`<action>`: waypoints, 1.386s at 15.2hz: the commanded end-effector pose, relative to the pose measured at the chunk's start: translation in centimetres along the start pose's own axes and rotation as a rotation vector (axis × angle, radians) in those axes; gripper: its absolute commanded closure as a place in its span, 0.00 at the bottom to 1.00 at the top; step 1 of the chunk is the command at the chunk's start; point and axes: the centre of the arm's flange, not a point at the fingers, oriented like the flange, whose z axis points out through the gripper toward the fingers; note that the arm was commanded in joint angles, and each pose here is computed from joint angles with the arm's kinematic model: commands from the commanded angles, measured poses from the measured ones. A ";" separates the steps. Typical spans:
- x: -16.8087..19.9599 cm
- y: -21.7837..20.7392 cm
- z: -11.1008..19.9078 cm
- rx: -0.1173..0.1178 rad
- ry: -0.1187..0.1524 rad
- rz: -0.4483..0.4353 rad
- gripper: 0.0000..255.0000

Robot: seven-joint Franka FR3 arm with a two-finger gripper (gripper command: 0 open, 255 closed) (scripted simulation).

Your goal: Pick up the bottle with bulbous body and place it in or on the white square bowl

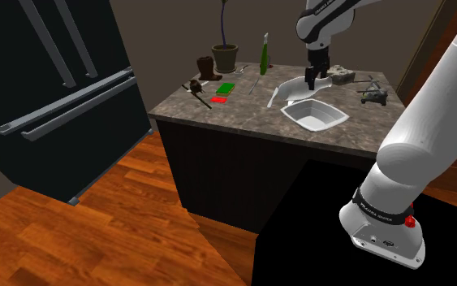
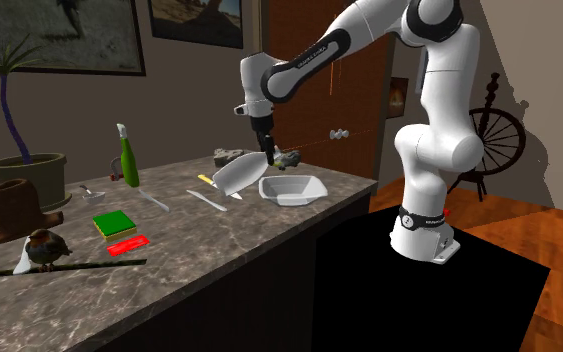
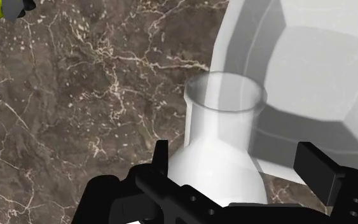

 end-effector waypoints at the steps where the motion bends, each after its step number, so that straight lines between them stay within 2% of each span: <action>1: 0.0 0.1 0.4 0.000 0.001 0.000 0.00; 7: 0.0 0.1 0.4 0.000 0.001 0.000 0.00; 8: 0.0 0.1 0.4 0.000 0.001 0.000 1.00; 17: 0.0 0.1 0.4 0.000 0.001 0.000 1.00; 21: -0.4 0.4 -1.6 0.000 0.001 0.000 1.00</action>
